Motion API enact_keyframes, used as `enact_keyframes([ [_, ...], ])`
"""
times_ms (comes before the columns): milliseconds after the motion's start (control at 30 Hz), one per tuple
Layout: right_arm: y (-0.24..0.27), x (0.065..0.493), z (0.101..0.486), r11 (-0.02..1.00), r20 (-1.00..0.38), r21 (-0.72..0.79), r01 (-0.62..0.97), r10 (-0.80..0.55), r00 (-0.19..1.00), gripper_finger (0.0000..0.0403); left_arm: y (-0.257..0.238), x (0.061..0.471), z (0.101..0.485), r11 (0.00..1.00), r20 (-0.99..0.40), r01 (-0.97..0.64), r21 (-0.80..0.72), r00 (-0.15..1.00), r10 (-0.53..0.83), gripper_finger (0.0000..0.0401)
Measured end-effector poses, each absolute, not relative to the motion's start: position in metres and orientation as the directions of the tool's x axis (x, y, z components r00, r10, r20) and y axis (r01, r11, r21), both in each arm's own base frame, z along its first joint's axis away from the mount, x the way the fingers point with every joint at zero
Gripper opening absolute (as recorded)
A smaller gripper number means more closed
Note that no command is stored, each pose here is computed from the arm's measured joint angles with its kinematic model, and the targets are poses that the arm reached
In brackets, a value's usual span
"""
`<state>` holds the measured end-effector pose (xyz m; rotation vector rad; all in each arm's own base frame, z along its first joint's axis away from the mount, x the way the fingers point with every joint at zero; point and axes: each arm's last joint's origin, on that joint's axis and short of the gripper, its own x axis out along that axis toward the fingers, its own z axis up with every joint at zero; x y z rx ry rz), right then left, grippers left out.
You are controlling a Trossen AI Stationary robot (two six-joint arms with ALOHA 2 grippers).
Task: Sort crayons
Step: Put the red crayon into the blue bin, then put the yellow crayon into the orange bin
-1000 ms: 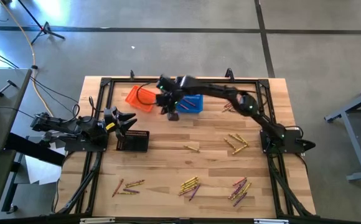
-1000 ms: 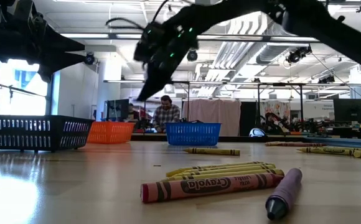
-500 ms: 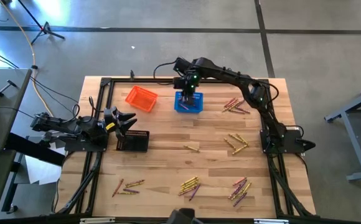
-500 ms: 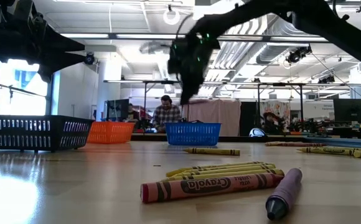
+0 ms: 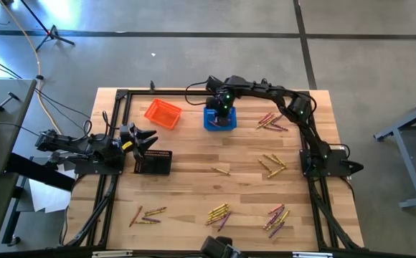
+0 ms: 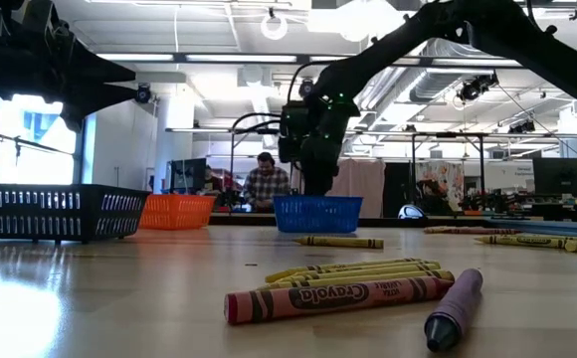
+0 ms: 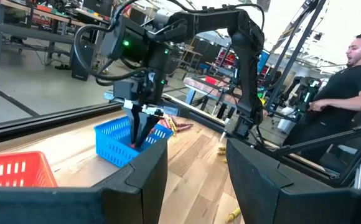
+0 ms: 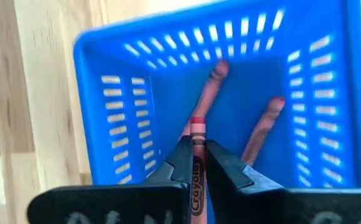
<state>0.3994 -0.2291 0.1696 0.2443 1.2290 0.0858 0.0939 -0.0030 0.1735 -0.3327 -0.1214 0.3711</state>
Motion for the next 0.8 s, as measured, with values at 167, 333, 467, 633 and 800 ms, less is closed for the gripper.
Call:
enact_keyframes([
  [167, -0.232, 0.404, 0.171, 0.973, -0.91, 0.215, 0.08, 0.17, 0.379, 0.0016, -0.003, 0.094, 0.174, 0.879, 0.056, -0.335, -0.341, 0.926, 0.375, 0.0155],
  [333, -0.23, 0.406, 0.171, 0.975, -0.906, 0.208, 0.072, 0.165, 0.39, 0.0034, -0.003, 0.094, 0.174, 0.878, 0.056, -0.335, -0.341, 0.925, 0.375, 0.0155],
  [467, -0.229, 0.405, 0.171, 0.973, -0.91, 0.216, 0.075, 0.173, 0.377, 0.007, -0.003, 0.094, 0.174, 0.878, 0.056, -0.335, -0.341, 0.925, 0.375, 0.0155],
  [633, -0.224, 0.396, 0.186, 0.965, -0.925, 0.234, 0.12, 0.183, 0.332, 0.0094, -0.003, 0.094, 0.173, 0.879, 0.056, -0.335, -0.34, 0.926, 0.374, 0.0155],
  [800, -0.211, 0.376, 0.229, 0.959, -0.934, 0.24, 0.15, 0.185, 0.306, 0.0092, -0.003, 0.094, 0.174, 0.878, 0.056, -0.335, -0.341, 0.925, 0.375, 0.0155],
])
